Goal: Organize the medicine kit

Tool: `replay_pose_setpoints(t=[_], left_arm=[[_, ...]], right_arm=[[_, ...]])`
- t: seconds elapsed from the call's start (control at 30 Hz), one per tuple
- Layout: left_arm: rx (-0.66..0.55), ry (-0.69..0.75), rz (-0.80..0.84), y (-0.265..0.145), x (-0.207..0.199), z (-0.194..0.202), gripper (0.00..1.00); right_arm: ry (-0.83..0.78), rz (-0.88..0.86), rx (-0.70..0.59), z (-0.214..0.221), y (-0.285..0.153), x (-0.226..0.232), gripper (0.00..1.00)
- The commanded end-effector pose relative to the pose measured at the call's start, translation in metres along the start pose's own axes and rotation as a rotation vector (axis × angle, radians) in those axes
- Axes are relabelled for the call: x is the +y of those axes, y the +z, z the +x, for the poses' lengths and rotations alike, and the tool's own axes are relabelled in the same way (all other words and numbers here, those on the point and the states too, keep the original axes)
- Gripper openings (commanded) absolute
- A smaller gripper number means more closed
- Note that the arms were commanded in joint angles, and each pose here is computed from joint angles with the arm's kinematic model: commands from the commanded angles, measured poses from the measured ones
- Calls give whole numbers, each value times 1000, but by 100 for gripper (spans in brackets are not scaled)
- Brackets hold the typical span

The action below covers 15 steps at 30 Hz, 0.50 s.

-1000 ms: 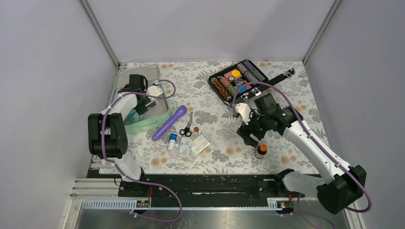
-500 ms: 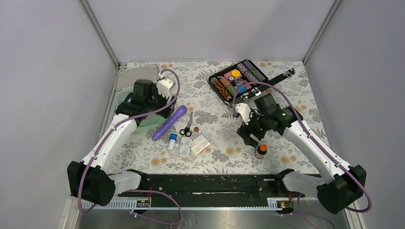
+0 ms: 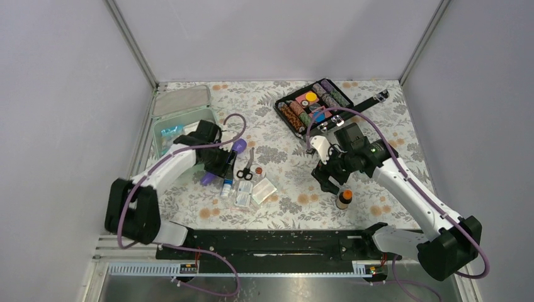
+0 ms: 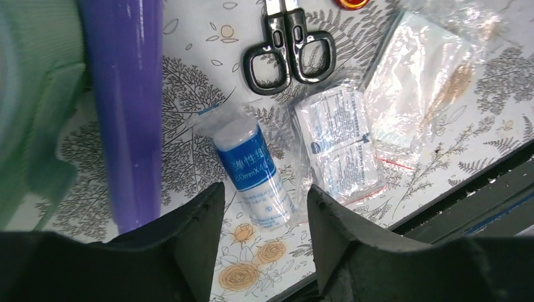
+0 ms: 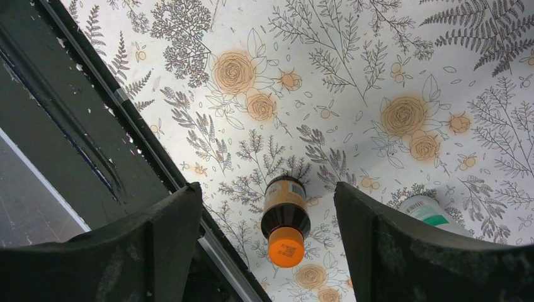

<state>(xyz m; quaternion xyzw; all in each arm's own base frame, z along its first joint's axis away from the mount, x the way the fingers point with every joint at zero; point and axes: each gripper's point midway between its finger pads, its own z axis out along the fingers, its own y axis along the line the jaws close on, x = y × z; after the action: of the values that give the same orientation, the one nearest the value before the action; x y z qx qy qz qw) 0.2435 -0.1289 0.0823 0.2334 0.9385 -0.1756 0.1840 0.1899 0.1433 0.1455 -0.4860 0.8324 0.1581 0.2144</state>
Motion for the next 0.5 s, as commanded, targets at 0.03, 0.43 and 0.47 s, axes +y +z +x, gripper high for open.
replay_pose_setpoints(t=[0.03, 0.43, 0.47], left_arm=[[67, -64, -38, 12, 1, -5, 47], [209, 26, -157, 40, -7, 9, 41], [216, 30, -166, 42, -6, 10, 38]], right_arm=[[-5, 25, -44, -13, -10, -5, 83], [-24, 43, -51, -10, -15, -4, 83], [-29, 47, -51, -11, -15, -5, 83]])
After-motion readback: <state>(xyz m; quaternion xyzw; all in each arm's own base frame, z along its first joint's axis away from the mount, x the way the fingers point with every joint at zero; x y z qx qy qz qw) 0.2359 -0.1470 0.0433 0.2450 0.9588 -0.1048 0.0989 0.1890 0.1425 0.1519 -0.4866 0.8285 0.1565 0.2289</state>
